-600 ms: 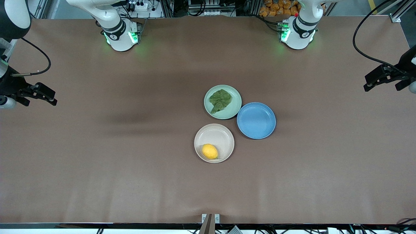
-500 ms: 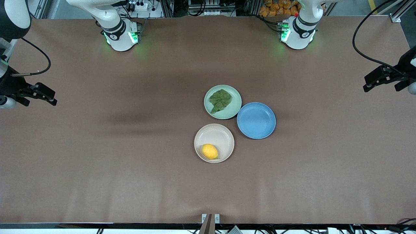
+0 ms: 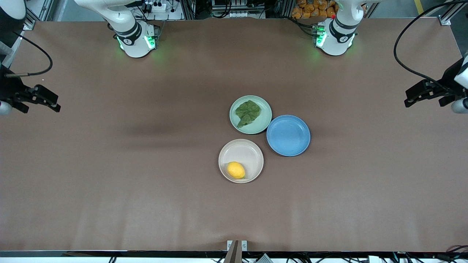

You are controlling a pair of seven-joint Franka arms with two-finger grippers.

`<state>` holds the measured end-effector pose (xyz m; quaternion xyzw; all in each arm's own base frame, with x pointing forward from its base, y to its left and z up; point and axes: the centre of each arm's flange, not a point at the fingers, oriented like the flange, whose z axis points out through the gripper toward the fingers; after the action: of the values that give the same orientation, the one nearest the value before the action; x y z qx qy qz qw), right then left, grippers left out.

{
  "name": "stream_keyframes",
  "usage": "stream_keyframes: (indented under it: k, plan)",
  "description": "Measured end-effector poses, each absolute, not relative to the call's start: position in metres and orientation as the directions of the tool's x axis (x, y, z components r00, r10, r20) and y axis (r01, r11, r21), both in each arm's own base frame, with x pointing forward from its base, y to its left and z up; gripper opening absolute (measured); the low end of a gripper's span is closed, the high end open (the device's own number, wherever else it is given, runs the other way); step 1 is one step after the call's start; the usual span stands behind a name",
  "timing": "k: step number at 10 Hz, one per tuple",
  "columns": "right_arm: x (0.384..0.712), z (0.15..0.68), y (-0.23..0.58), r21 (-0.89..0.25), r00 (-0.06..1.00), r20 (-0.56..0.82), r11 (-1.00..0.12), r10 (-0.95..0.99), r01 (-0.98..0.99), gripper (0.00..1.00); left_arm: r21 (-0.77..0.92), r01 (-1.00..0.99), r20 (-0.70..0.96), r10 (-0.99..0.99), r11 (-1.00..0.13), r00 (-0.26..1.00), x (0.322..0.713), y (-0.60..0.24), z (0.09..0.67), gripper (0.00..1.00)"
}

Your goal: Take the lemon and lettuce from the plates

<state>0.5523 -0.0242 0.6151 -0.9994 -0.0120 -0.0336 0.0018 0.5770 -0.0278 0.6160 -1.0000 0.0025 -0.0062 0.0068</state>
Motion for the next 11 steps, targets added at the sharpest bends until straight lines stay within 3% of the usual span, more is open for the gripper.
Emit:
stream_keyframes:
  k: [3,7,11]
  plan:
    - [0.539,0.649,-0.022,-0.007,0.996,0.087,-0.999,0.031,0.031,1.00,0.009,-0.047,-0.002,-0.047,-0.999,0.999,0.605,-0.055,0.571,1.00]
    - [0.534,0.647,0.004,-0.015,0.998,0.057,-0.999,0.039,0.040,1.00,0.107,-0.052,0.053,-0.047,-0.993,0.997,0.646,-0.081,0.514,1.00]
    - [0.507,0.601,0.200,-0.013,0.997,0.035,-0.998,-0.069,-0.069,1.00,0.179,-0.014,0.142,0.011,-0.984,0.990,0.676,-0.143,0.463,1.00]
